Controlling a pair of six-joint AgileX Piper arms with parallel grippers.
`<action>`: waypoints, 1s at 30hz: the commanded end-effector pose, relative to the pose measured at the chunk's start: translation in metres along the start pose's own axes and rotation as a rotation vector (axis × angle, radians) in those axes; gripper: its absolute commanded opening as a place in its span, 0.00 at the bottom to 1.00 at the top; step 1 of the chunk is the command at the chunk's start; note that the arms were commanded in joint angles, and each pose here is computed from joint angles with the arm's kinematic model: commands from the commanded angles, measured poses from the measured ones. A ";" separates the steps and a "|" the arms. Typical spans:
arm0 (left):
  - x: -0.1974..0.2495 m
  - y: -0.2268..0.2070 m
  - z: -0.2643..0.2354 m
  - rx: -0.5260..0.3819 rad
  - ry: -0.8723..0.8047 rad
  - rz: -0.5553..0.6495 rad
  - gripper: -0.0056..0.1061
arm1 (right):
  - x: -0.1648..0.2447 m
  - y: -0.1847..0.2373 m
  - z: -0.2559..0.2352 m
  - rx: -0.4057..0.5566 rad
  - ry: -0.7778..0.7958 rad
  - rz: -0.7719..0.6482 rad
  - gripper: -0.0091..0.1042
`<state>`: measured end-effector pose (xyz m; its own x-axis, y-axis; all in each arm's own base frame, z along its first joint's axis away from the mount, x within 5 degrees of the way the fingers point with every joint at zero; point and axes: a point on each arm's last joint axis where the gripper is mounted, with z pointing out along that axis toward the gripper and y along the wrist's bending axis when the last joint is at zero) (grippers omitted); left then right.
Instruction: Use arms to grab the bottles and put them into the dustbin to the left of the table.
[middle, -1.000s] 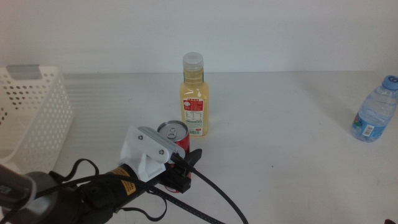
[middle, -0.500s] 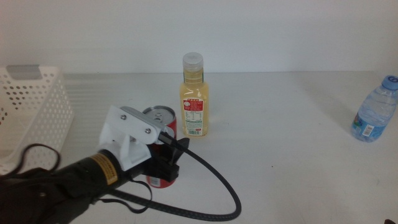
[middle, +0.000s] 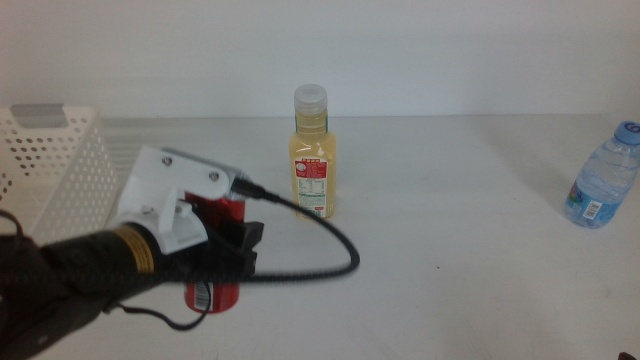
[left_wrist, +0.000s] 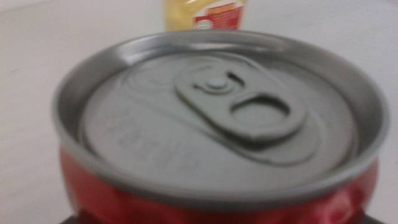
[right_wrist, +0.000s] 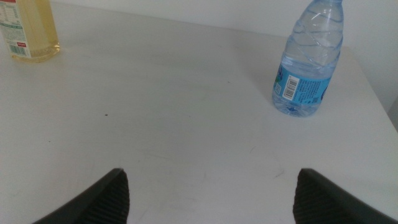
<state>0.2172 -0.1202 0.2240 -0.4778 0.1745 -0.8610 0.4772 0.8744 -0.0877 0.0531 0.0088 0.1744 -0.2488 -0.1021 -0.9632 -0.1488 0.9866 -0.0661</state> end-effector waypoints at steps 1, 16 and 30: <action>-0.034 -0.006 -0.010 0.031 -0.126 -0.024 0.01 | -0.010 -0.002 -0.003 0.025 -0.110 -0.011 0.76; -0.059 -0.004 -0.013 -0.014 -0.127 0.000 0.01 | -0.010 -0.002 -0.003 0.025 -0.110 -0.011 0.76; -0.062 0.001 -0.015 -0.073 -0.060 -0.052 0.01 | -0.010 -0.002 -0.003 0.025 -0.110 -0.011 0.76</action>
<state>0.2352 -0.1188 0.2556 -0.5506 0.1366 -0.8235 0.3584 0.9297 -0.0854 0.0531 0.0088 0.1744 -0.2488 -0.1021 -0.9632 -0.1488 0.9866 -0.0661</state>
